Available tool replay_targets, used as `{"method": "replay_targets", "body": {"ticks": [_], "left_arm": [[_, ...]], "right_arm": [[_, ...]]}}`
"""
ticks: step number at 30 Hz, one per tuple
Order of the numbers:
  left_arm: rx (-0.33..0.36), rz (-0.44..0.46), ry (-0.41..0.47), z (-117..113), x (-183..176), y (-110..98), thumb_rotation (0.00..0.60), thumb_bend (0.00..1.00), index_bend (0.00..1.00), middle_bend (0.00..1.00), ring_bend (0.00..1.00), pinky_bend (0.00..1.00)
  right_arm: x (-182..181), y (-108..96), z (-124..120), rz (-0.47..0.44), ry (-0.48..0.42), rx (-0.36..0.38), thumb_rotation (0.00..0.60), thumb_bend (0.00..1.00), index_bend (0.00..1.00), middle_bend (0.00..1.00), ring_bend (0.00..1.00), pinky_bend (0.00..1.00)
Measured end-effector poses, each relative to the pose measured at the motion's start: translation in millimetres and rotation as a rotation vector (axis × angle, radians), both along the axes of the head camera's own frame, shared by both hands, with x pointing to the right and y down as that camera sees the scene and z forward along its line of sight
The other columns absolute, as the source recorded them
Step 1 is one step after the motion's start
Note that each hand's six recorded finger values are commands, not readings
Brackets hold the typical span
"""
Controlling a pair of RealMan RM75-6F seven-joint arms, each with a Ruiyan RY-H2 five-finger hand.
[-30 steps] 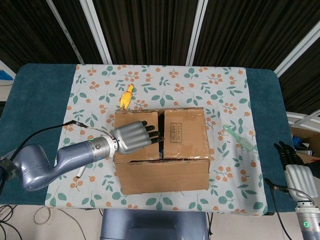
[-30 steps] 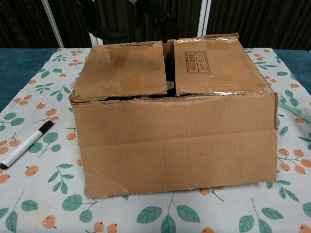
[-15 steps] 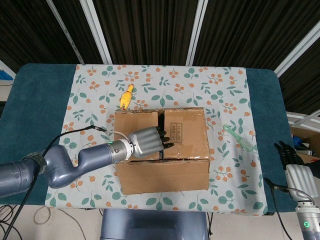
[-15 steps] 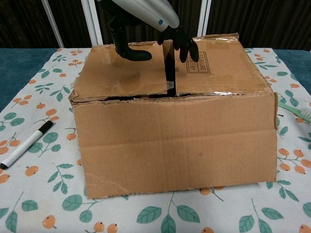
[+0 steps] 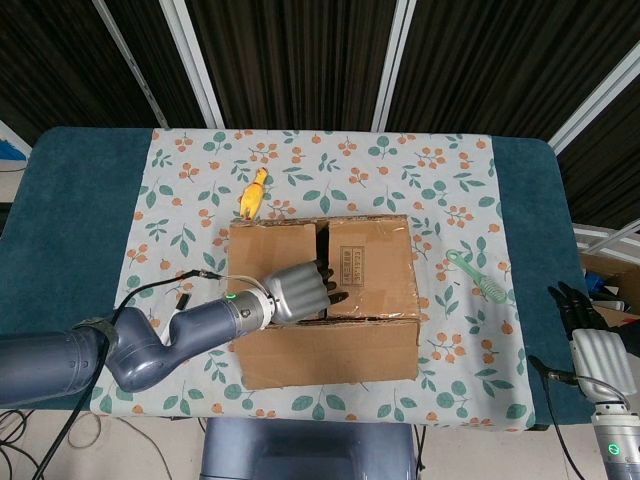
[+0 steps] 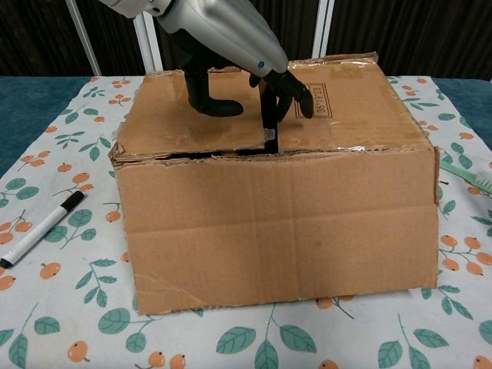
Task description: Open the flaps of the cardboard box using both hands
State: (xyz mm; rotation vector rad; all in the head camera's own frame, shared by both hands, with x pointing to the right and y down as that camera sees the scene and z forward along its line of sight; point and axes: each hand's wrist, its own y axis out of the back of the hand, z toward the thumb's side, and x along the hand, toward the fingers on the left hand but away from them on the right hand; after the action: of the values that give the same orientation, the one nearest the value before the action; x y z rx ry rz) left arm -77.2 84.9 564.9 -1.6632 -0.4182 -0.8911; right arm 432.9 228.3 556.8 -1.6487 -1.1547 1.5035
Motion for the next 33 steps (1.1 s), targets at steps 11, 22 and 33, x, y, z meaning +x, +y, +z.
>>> {"method": "replay_targets", "body": {"ticks": [11, 22, 33], "left_arm": [[-0.023, -0.007, -0.024, 2.8, -1.7, 12.7, 0.600, 0.63, 0.04, 0.27, 0.09, 0.23], [-0.020, -0.019, -0.028, -11.2, -6.6, 8.3, 0.600, 0.65, 0.05, 0.38, 0.12, 0.23], [0.018, -0.023, -0.026, -32.7, -15.5, -1.4, 0.600, 0.65, 0.06, 0.39, 0.12, 0.24]], "right_arm": [[0.1, -0.3, 0.2, 0.000, 0.003, 0.001, 0.600, 0.24, 0.00, 0.00, 0.00, 0.19], [-0.2, -0.6, 0.0, -0.002, 0.008, 0.006, 0.600, 0.25, 0.00, 0.00, 0.00, 0.19], [-0.1, -0.9, -0.1, -0.006, 0.011, 0.011, 0.600, 0.25, 0.00, 0.00, 0.00, 0.19]]}}
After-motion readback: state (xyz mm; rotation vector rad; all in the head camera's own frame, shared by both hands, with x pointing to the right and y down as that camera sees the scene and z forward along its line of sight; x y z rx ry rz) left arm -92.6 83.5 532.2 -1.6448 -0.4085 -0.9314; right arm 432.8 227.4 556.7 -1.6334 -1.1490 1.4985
